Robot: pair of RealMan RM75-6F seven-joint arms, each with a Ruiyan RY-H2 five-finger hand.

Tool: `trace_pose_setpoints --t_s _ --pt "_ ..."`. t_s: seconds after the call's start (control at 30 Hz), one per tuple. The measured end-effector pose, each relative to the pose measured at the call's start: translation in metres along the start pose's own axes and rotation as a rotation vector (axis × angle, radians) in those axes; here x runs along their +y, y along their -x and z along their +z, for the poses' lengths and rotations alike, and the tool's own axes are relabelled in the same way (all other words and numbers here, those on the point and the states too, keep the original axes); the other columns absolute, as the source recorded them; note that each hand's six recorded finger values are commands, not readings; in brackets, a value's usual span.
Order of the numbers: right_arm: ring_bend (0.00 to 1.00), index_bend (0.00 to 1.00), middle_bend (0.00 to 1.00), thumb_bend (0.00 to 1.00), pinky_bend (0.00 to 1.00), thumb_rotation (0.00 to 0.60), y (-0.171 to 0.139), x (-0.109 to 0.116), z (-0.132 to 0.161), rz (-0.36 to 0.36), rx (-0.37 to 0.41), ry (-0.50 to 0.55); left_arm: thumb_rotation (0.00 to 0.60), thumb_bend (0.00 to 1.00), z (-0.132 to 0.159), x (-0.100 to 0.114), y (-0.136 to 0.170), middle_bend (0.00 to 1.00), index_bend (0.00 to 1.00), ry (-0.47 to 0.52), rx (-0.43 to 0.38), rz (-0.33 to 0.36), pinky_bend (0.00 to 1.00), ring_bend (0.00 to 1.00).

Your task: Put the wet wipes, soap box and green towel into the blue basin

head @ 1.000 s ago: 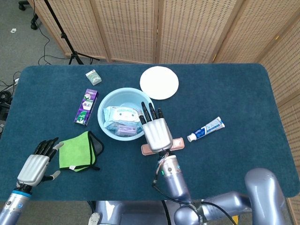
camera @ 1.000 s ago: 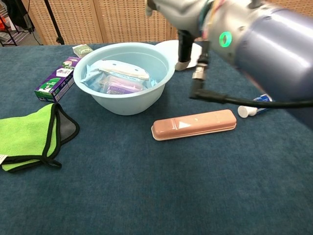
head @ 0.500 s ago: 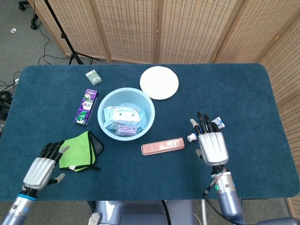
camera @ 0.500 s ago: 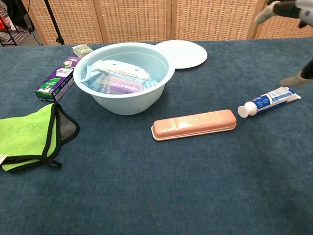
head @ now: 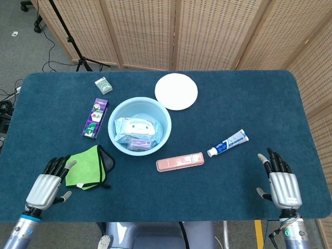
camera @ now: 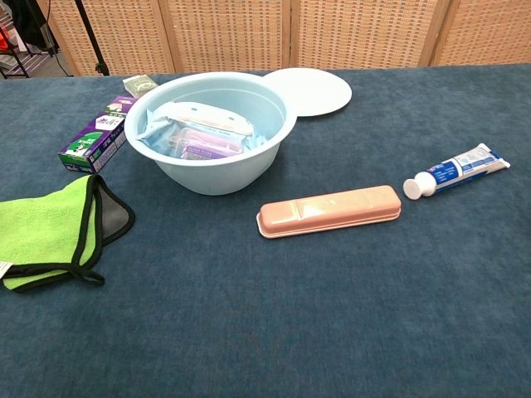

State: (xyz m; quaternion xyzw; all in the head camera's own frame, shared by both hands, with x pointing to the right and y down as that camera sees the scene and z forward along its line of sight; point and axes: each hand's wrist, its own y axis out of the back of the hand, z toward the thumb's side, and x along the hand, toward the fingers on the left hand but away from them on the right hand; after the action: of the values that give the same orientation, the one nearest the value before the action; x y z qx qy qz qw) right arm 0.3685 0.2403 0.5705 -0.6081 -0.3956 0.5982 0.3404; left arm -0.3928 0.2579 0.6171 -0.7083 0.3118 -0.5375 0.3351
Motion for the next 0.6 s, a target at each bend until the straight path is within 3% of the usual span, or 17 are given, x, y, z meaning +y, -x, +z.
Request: trace_pose_setpoints --t_s 0.3,0.6 --pt "0.0 0.14 0.0 0.16 0.17 0.6 -0.035 -0.001 -0.032 0.014 -0.016 0.025 0.6 0.21 0.007 -0.005 0.002 0.0 0.0 -0.01 -0.014 -0.013 0.0 0.0" --pt "0.0 0.14 0.0 0.16 0.17 0.6 -0.037 0.006 -0.035 0.008 -0.004 0.039 0.6 0.21 0.012 -0.012 0.002 0.0 0.0 -0.015 -0.016 -0.036 0.0 0.0"
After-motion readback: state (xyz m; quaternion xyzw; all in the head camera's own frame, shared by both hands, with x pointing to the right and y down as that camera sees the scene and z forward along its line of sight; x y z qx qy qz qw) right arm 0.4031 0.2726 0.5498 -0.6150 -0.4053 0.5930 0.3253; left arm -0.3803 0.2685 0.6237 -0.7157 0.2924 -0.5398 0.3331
